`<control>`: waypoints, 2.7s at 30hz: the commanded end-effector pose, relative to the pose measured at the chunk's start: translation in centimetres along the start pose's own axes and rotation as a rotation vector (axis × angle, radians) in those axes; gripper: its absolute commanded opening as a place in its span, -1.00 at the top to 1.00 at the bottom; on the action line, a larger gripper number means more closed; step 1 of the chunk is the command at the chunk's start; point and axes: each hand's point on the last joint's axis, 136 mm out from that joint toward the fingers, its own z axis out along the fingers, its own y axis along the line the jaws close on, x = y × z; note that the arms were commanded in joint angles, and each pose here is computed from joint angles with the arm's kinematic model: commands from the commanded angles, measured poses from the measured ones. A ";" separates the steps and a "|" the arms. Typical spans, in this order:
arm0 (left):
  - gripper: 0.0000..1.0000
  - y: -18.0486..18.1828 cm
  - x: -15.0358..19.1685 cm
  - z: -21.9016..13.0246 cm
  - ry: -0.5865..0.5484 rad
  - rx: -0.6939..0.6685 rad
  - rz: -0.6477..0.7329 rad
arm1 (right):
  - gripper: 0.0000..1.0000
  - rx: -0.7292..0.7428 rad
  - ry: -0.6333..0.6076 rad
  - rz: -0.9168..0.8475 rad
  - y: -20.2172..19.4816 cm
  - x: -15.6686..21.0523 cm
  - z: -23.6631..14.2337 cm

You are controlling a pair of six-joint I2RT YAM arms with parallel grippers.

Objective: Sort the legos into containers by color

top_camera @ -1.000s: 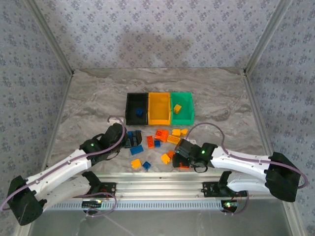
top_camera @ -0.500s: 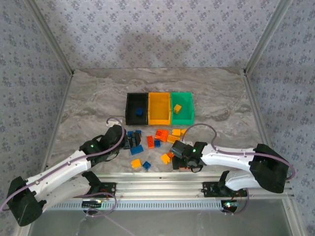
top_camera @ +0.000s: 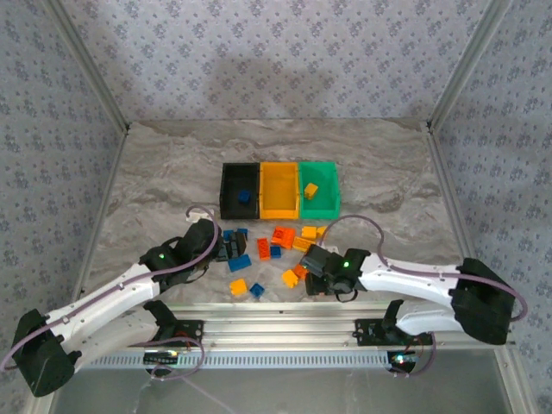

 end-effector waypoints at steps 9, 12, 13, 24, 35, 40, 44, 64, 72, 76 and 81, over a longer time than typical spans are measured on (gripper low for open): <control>-1.00 1.7 1.0 0.3 -0.002 -0.040 -0.008 | -0.05 -0.163 -0.225 -0.080 5.0 -10.5 -7.9; -0.99 2.0 1.4 0.2 0.005 -0.043 -0.016 | -0.05 -0.189 -0.271 -0.099 7.1 -15.3 -8.2; -0.99 2.1 1.4 0.1 0.005 -0.043 -0.018 | -0.05 -0.206 -0.308 -0.094 7.9 -17.5 -8.5; -0.99 2.6 1.7 -0.5 0.008 -0.038 -0.014 | -0.08 -0.063 -0.334 -0.031 8.7 -28.7 -2.2; -1.00 2.5 1.5 -1.1 -0.004 -0.023 -0.008 | -0.60 -0.056 -0.345 0.008 9.1 -31.2 -1.2; -1.00 2.2 1.1 -1.4 -0.009 -0.013 -0.006 | -0.74 -0.075 -0.419 0.026 8.5 -31.1 -4.9; -1.00 1.9 0.7 -1.5 -0.015 -0.003 -0.006 | -0.76 -0.119 -0.461 0.041 7.8 -28.8 -7.7; -1.00 2.5 0.2 -1.0 -0.055 -0.037 -0.049 | -0.58 -0.176 -0.384 0.289 -2.1 -13.7 -2.5; -1.00 2.0 0.5 -0.8 -0.036 -0.008 -0.046 | -0.43 -0.157 -0.424 0.319 -3.4 -16.8 -1.2; -0.99 2.0 0.6 -0.7 -0.031 -0.002 -0.049 | -0.40 -0.140 -0.401 0.341 -3.8 -17.6 -0.1; -0.99 2.0 0.6 -0.6 -0.029 0.004 -0.055 | -0.37 -0.116 -0.365 0.343 -3.9 -17.7 1.3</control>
